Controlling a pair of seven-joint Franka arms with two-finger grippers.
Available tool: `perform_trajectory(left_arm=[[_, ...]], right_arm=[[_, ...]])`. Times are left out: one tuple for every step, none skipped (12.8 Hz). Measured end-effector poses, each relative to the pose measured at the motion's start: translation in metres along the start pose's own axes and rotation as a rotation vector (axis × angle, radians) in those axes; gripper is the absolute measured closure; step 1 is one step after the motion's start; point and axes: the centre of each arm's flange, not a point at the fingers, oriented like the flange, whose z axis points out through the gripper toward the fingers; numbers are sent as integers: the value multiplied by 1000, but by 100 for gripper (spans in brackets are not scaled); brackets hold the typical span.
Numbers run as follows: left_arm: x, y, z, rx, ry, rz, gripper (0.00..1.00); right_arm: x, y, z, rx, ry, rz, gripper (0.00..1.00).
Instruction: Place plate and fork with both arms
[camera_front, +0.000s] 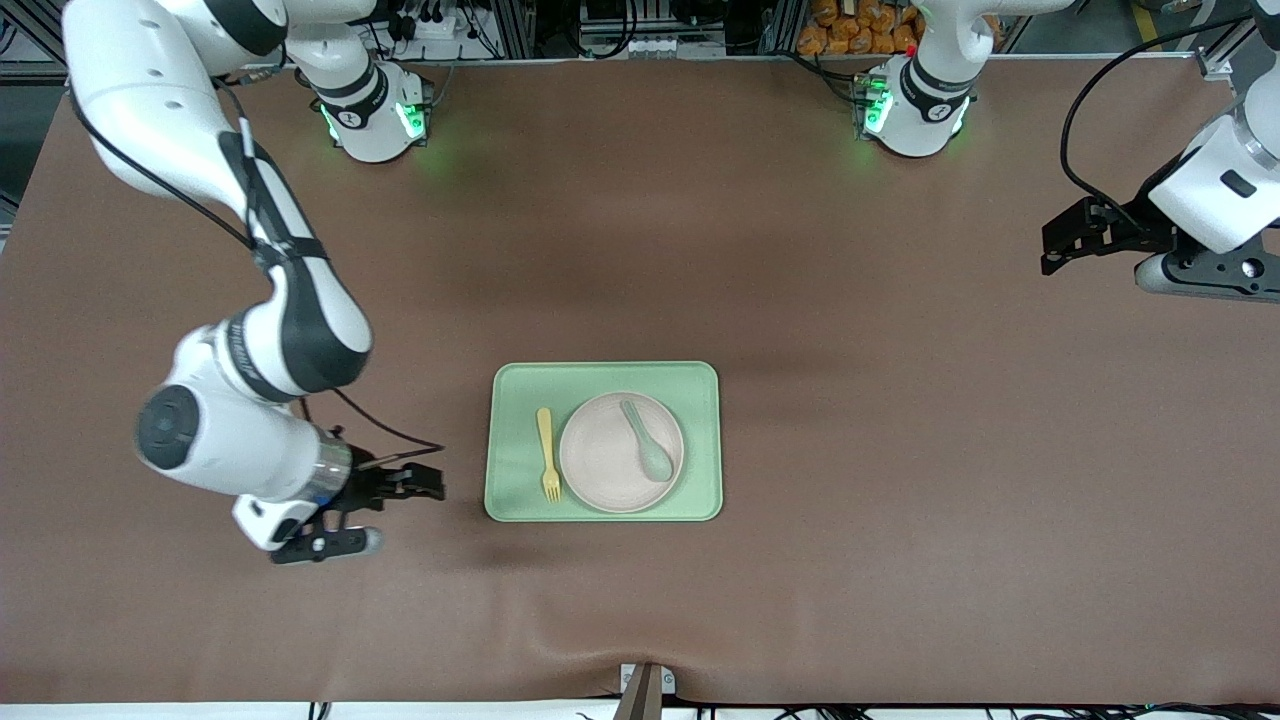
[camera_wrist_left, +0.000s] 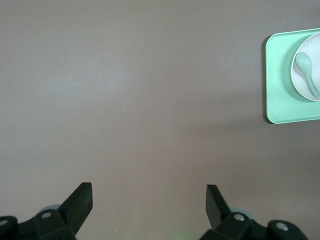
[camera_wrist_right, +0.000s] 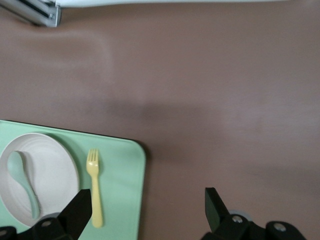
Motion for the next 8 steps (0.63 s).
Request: perform_trajectory(left_arm=[[0, 0, 0, 0, 0, 0, 0], [0, 0, 0, 0, 0, 0, 0], [0, 0, 0, 0, 0, 0, 0], [0, 0, 0, 0, 0, 0, 0], [0, 0, 0, 0, 0, -1, 0], [0, 0, 0, 0, 0, -1, 0], [0, 0, 0, 0, 0, -1, 0], [0, 0, 0, 0, 0, -1, 0]], right_arm=[[-3, 4, -28, -31, -2, -8, 0], [-8, 8, -56, -53, -5, -15, 0], [-14, 12, -83, -71, -5, -23, 0], [-20, 15, -109, -88, -5, -24, 0], [-29, 21, -136, -112, -9, -20, 0], [-38, 32, -161, -139, -19, -25, 0], [-48, 45, -186, -166, -30, -38, 0], [-59, 60, -210, -181, -38, -40, 0]])
